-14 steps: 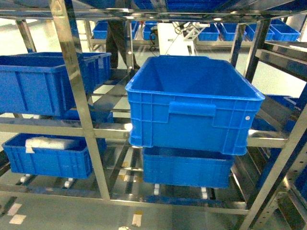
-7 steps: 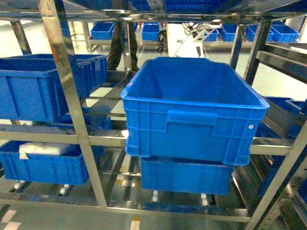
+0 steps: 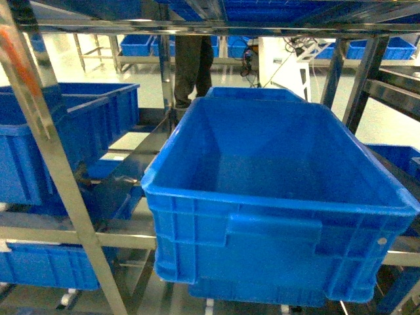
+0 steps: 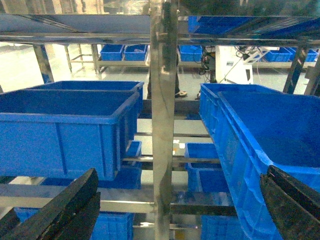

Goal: Pick red block from blue box to shelf

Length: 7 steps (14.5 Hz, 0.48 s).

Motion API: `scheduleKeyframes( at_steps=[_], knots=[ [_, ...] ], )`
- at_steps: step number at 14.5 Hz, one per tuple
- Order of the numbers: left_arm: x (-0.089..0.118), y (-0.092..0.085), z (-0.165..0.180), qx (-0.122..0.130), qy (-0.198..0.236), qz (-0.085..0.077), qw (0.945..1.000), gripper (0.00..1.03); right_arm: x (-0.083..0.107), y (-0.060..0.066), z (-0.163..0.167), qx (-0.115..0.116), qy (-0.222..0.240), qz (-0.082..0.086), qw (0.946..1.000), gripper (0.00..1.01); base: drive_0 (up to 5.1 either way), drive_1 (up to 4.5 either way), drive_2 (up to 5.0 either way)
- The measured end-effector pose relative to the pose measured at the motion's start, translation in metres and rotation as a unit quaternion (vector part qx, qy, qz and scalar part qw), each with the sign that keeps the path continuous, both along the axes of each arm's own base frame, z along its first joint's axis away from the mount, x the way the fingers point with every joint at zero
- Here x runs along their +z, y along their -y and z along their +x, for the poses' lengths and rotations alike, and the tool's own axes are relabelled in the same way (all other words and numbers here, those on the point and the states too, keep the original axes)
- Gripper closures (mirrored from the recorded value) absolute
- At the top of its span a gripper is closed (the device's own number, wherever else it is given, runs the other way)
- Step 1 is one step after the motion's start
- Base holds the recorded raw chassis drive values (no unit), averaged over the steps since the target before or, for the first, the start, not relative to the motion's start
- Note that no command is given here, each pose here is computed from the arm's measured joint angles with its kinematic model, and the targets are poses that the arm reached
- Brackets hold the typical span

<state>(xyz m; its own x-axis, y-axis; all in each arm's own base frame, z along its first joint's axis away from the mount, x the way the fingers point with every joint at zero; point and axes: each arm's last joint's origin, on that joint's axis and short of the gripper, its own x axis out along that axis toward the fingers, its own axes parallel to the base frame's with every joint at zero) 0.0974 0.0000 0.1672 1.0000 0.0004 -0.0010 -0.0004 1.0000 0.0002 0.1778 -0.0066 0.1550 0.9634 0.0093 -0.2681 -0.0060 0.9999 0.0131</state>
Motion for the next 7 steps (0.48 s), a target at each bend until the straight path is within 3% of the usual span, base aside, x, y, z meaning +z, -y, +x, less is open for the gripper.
scheduleKeyframes(
  at_steps=[2,7],
  knots=[
    [0.0002,0.0,0.0,0.0,0.001,0.0,1.0,0.05,-0.0001,0.0,0.0,0.0,0.0,0.0,1.0,0.73,0.1,4.41,-4.3],
    [0.0,0.0,0.0,0.0,0.0,0.0,1.0,0.05,-0.0009,0.0,0.0002,0.0,-0.003,0.0,1.0,0.73,0.0,0.0,0.0]
  ],
)
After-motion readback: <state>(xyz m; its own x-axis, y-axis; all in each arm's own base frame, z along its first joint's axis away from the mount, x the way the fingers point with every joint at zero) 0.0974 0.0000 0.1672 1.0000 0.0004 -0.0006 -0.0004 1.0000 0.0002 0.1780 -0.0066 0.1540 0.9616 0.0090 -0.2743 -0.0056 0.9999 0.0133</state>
